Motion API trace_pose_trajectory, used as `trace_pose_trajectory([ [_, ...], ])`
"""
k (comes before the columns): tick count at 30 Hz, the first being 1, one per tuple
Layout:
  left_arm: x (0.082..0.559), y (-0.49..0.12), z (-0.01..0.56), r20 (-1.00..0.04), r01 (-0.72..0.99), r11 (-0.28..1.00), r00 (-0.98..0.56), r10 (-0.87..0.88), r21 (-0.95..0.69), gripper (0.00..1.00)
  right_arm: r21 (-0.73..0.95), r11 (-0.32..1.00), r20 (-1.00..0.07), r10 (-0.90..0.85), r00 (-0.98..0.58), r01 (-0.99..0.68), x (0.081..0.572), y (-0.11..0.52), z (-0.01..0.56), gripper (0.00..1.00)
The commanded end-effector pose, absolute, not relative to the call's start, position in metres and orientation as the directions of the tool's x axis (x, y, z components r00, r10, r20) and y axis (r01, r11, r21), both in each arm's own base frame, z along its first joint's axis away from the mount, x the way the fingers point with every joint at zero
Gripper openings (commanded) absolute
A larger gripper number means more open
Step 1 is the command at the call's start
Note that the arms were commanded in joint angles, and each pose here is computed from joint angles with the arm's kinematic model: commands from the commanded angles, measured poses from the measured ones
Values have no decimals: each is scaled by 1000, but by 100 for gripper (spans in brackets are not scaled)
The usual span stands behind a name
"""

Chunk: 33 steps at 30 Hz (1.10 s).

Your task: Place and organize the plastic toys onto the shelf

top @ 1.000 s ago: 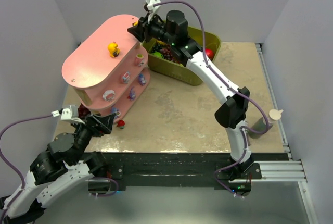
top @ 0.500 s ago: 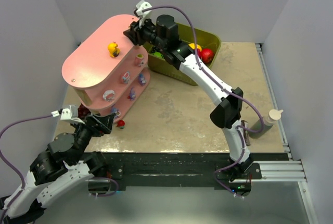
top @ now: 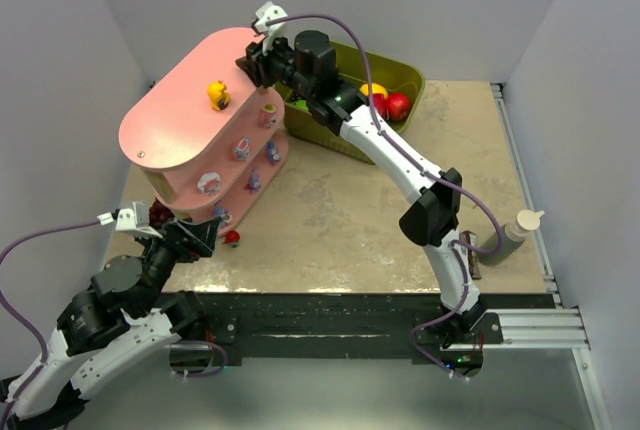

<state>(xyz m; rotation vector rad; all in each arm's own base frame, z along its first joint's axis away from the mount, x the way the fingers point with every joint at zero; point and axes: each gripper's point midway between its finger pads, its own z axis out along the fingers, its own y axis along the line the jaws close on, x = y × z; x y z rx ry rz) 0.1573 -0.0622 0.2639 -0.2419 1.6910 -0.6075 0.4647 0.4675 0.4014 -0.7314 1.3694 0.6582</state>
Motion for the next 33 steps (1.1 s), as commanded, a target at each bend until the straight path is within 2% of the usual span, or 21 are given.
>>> trace_pose_trajectory([
  [1,158,-57,269,-840,156,829,-191,-508,-537,86,-106,642,-987,25,159,-759,461,463,434,16],
  [5,158,-56,270,-837,154,827,-189,-513,-541,86,-107,641,-987,26,161,-760,459,464,435,27],
  [8,158,-56,269,-838,152,828,-189,-511,-540,87,-109,642,-986,26,163,-759,460,464,436,31],
  [23,157,-53,270,-833,148,823,-183,-522,-549,87,-101,636,-988,25,151,-765,460,467,430,33],
  [33,157,-53,270,-832,146,822,-183,-524,-550,87,-98,636,-989,25,147,-766,461,468,427,37],
])
